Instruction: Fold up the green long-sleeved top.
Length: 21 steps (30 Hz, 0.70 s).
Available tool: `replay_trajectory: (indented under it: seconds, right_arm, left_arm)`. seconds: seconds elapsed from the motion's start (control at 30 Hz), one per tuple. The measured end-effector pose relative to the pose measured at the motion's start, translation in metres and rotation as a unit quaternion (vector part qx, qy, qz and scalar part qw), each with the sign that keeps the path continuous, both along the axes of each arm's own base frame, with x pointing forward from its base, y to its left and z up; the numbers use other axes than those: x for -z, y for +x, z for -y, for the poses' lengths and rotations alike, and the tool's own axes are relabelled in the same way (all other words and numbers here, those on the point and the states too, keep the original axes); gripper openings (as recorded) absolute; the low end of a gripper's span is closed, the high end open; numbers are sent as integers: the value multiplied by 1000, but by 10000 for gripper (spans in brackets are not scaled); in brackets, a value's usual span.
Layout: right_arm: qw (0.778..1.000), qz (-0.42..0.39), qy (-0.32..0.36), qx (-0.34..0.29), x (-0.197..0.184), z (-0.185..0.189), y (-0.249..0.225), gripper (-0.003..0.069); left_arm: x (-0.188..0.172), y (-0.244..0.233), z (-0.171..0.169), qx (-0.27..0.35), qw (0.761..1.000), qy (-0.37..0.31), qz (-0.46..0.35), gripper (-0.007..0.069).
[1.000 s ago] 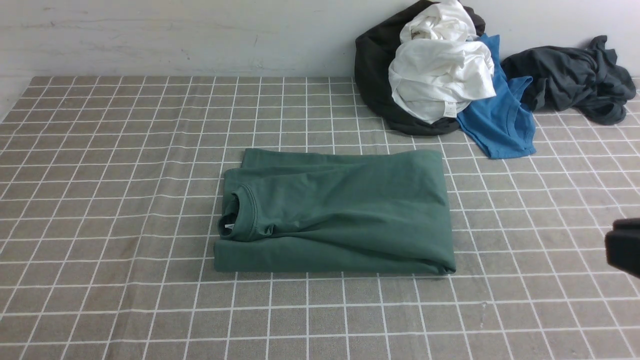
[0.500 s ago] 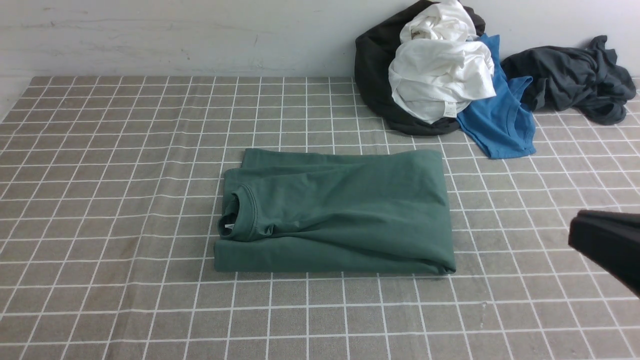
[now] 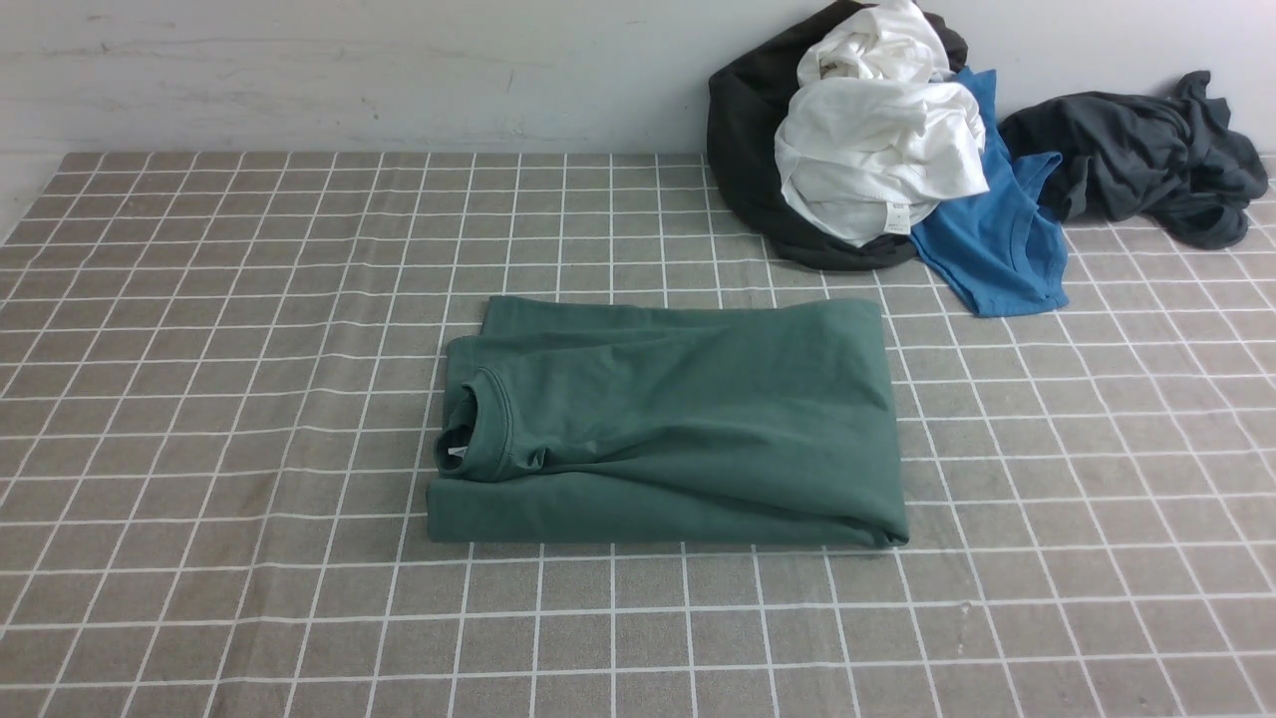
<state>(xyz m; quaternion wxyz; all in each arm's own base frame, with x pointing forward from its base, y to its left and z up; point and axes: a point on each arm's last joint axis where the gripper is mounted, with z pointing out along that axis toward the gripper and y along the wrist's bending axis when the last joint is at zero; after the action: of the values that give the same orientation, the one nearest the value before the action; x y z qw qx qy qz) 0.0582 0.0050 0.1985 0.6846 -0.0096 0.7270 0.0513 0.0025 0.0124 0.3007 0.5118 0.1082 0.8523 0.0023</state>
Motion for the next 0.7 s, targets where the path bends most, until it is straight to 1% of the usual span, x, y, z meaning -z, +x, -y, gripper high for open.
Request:
replay_trajectory:
  seconds: [0.1, 0.13, 0.2, 0.7]
  right_arm:
    - [1000, -15, -1, 19, 8, 2, -1, -14]
    - [999, -40, -3, 28, 13, 3, -2, -14]
    - [998, -60, -3, 31, 16, 4, -3, -14]
    - [998, -62, -7, 31, 16, 4, -3, -14]
  left_arm:
    - [0, 0, 0, 0, 1000, 0, -1, -7]
    - [0, 0, 0, 0, 1000, 0, -2, -7]
    - [0, -1, 0, 0, 1000, 0, -2, -7]
    - [0, -1, 0, 0, 1000, 0, -1, -7]
